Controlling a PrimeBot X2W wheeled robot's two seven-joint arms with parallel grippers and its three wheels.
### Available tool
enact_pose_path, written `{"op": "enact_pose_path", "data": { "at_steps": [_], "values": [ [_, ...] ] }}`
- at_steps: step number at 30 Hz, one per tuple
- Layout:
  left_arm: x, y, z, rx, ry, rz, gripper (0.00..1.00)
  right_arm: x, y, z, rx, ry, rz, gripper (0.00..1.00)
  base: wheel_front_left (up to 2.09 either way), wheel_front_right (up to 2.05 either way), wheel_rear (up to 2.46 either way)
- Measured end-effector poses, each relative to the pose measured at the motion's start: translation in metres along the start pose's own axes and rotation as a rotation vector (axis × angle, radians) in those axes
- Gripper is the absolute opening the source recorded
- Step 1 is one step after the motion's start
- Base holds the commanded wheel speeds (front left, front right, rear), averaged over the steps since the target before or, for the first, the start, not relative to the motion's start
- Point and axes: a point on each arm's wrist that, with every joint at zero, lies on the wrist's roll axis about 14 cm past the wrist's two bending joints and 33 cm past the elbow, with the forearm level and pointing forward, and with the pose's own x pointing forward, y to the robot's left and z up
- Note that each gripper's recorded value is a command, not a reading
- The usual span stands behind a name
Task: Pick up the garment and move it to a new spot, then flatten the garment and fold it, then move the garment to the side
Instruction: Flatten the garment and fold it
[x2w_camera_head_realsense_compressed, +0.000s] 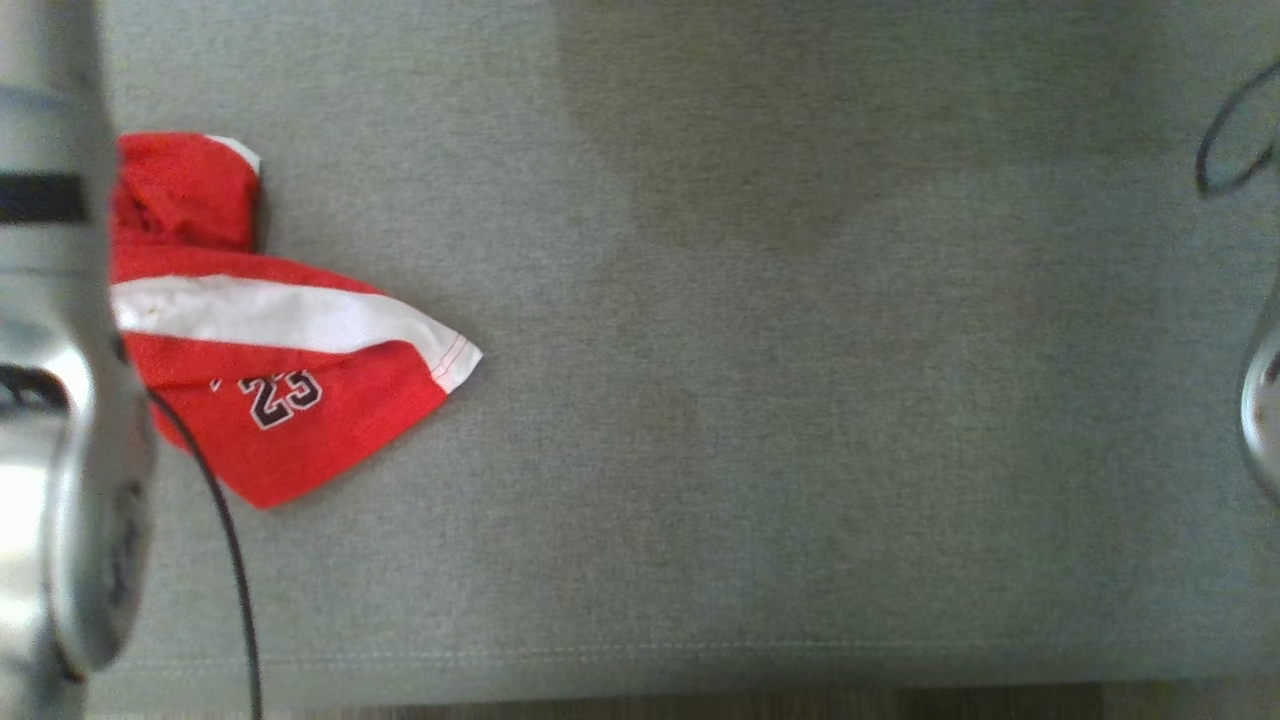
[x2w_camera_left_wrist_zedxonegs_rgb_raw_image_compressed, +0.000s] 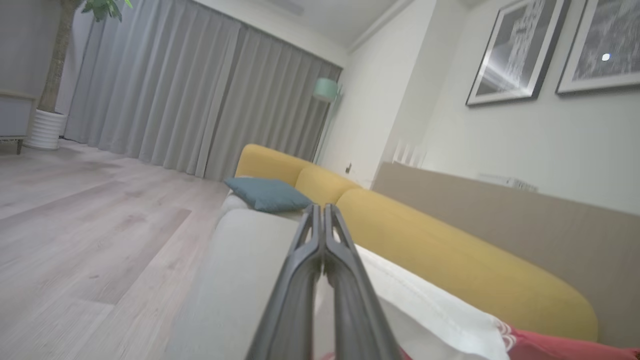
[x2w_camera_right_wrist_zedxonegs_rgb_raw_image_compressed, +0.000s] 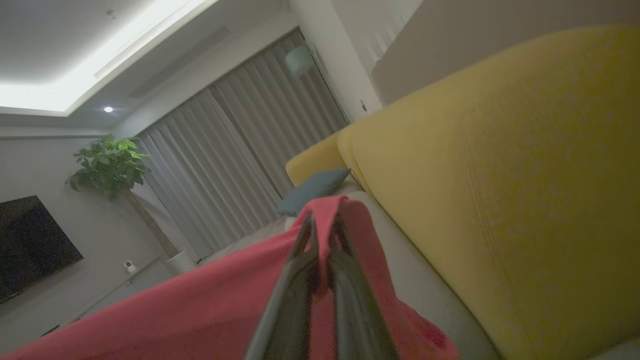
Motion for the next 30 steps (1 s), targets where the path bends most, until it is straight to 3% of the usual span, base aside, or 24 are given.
{"op": "enact_pose_path", "data": {
  "at_steps": [5,9,19,30],
  "values": [
    [-0.043,0.012,-0.07,0.019,0.175,0.017,0.0,-0.044,-0.049,-0.088,0.0,0.247,-0.111,0.0,0.0,0.0,0.0],
    [-0.092,0.019,-0.112,0.034,0.309,0.035,0.0,-0.085,-0.07,-0.121,-0.016,0.394,-0.157,0.0,0.0,0.0,0.0],
    [-0.215,0.001,-0.154,0.08,0.575,-0.053,0.0,-0.182,-0.097,-0.143,-0.071,0.667,-0.203,0.0,0.0,0.0,0.0],
    [-0.312,-0.027,-0.144,0.011,0.756,-0.156,0.0,-0.254,-0.108,-0.132,-0.123,0.829,-0.198,0.0,0.0,0.0,0.0]
  ]
}}
